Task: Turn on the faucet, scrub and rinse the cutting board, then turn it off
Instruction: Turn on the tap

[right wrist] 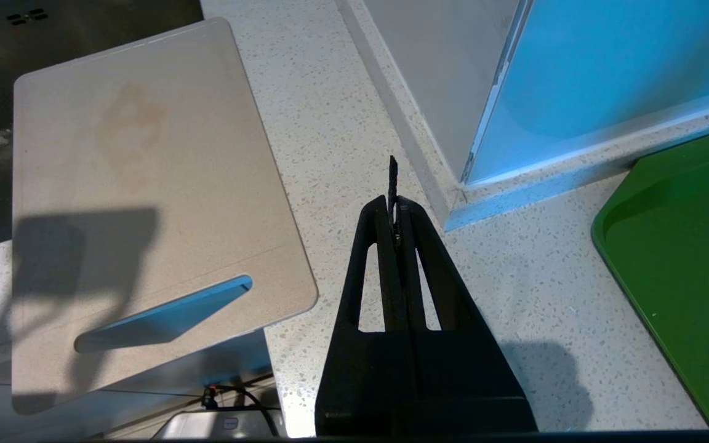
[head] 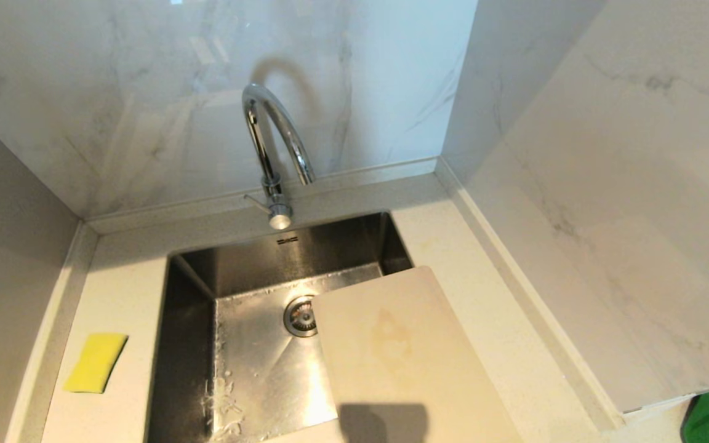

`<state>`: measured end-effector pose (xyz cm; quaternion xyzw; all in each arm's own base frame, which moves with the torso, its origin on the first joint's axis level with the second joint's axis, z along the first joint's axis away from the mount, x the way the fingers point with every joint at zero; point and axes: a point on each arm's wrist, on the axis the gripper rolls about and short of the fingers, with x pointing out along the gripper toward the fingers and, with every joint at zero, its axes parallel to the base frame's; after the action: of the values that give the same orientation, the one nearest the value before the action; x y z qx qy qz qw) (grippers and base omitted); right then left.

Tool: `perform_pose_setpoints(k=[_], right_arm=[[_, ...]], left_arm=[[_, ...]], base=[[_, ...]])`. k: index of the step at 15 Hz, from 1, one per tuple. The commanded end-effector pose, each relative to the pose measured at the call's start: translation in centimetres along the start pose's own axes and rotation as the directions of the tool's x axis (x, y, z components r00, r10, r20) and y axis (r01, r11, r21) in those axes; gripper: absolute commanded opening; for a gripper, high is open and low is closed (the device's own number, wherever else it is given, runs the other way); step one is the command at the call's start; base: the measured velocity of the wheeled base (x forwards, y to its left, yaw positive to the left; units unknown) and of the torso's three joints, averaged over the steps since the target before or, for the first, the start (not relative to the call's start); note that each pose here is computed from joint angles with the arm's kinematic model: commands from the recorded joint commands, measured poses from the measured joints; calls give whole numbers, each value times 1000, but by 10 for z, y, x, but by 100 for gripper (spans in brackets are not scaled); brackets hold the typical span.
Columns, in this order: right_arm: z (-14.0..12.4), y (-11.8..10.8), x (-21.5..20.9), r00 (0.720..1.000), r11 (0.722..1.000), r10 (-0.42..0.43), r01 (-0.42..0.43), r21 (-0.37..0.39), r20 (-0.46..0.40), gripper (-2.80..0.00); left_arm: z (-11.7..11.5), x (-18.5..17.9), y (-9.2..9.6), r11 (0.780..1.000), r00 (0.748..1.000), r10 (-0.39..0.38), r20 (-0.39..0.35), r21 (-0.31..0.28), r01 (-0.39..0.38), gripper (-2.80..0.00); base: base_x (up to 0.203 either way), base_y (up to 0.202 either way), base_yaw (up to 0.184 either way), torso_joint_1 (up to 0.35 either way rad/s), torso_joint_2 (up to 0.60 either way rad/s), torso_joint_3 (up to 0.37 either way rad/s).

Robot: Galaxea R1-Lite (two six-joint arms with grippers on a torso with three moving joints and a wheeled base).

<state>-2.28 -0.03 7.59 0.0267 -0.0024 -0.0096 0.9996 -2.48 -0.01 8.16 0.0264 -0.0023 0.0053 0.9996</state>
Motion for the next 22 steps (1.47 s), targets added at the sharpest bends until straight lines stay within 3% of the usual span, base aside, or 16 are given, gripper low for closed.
perform_pose_setpoints(k=[1,5,8,12,15,17,19,22], right_arm=[[0,0,0,1000,1000,0,0,0,0,-280],[0,0,0,1000,1000,-1,1,0,0,-280],[0,0,0,1000,1000,0,0,0,0,-280],[0,0,0,1000,1000,-1,1,0,0,-280],[0,0,0,1000,1000,-1,1,0,0,-280],[0,0,0,1000,1000,1,-1,0,0,-280],[0,0,0,1000,1000,-1,1,0,0,-280],[0,0,0,1000,1000,1,-1,0,0,-280]], left_arm=[[20,1,0,999,999,-40,-34,36,41,-280],[92,28,1,985,980,-162,-119,35,167,-280],[147,70,2,961,953,-260,-157,54,271,-280],[184,142,-1,923,904,-352,-243,71,378,-280],[216,201,-7,919,895,-365,-258,57,391,-280],[215,241,-13,922,874,-372,-313,-13,388,-280],[198,280,-19,923,848,-380,-370,-83,377,-280],[189,323,-30,920,845,-391,-364,-133,369,-280]], base=[[0,0,0,0,0,0],[0,0,0,0,0,0],[0,0,0,0,0,0],[0,0,0,0,0,0],[0,0,0,0,0,0],[0,0,0,0,0,0],[0,0,0,0,0,0],[0,0,0,0,0,0]])
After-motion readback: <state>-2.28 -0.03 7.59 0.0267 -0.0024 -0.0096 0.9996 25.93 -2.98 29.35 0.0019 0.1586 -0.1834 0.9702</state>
